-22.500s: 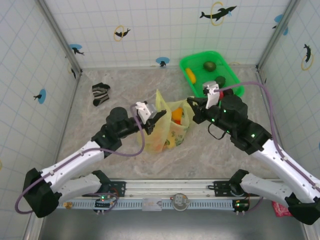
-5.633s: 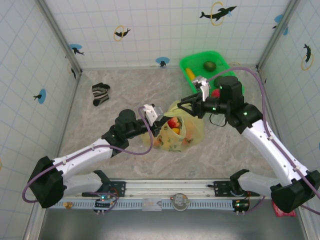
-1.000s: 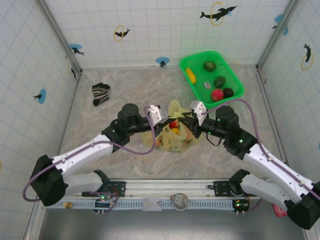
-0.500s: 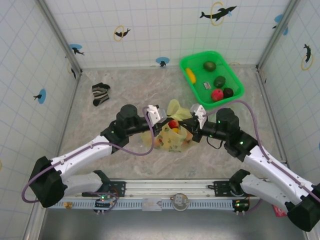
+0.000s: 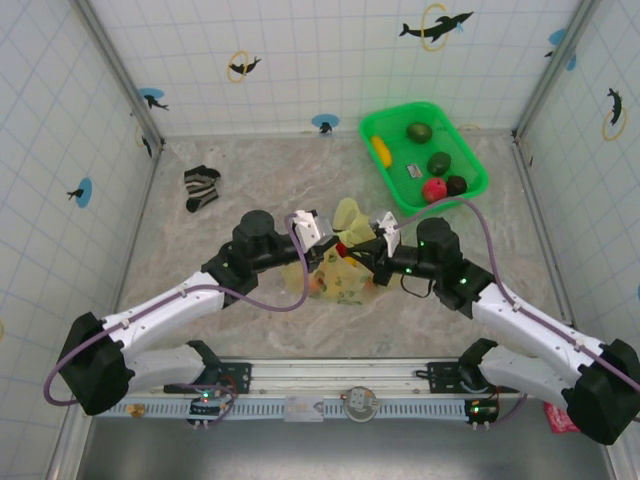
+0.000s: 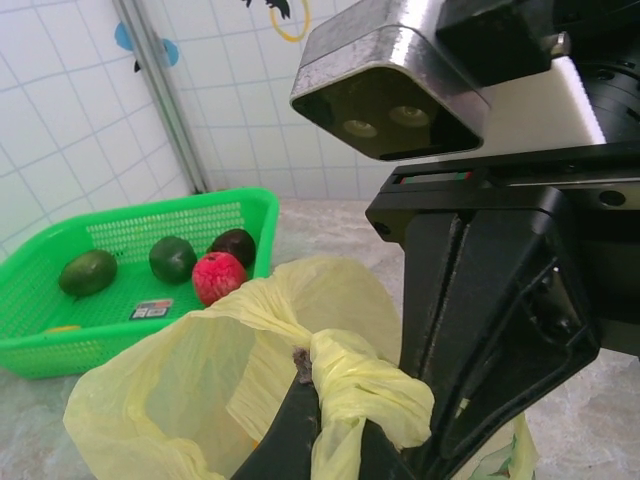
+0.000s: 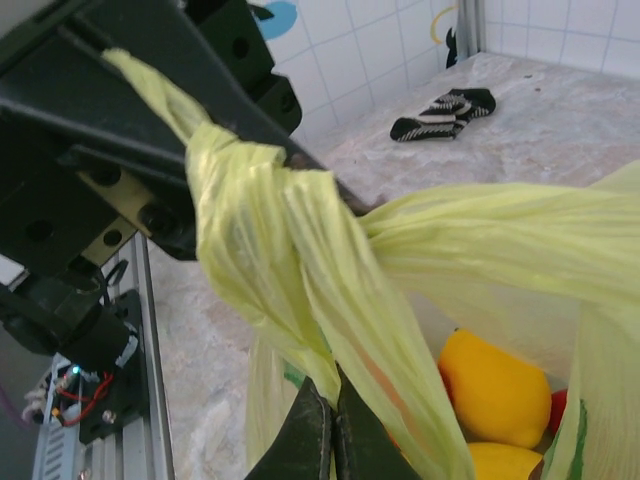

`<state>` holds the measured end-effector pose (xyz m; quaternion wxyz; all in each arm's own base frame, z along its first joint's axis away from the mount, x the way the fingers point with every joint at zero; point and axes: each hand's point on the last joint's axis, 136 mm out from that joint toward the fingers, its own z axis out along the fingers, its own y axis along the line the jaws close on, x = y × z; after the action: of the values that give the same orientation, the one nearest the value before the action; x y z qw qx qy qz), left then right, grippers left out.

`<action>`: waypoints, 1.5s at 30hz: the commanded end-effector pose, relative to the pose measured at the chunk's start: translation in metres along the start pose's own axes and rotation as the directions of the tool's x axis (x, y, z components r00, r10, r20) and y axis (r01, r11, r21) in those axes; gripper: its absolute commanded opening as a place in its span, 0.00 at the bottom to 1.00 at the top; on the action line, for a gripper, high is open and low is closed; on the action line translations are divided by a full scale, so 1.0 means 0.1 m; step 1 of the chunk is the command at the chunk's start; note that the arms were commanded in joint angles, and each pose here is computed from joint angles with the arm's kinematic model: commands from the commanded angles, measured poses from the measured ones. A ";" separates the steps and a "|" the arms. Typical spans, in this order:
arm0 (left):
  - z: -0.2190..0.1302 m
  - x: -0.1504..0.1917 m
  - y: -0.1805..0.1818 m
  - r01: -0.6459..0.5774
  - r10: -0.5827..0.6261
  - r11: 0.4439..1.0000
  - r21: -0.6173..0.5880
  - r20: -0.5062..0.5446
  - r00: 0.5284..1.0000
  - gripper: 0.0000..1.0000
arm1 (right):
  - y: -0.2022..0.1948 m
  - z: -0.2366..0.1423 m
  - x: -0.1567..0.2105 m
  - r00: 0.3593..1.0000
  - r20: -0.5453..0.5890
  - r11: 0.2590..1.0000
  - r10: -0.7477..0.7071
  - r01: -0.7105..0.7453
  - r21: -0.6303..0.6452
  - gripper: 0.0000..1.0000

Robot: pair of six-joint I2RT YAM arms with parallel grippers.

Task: Place the fake fruits into the plastic bag and tie a complex knot

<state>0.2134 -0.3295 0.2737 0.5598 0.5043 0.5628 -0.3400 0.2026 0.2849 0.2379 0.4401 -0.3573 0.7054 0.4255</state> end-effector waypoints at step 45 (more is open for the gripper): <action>-0.01 -0.04 0.00 -0.044 0.048 0.997 0.060 -0.057 0.997 0.32 | -0.26 0.04 -0.28 0.996 0.073 0.998 0.051 -0.053 0.024 0.00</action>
<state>0.2113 -0.3260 0.2676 0.5294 0.5390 0.5699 -0.3231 0.2326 0.2767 0.2277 0.4330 -0.3141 0.7293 0.4266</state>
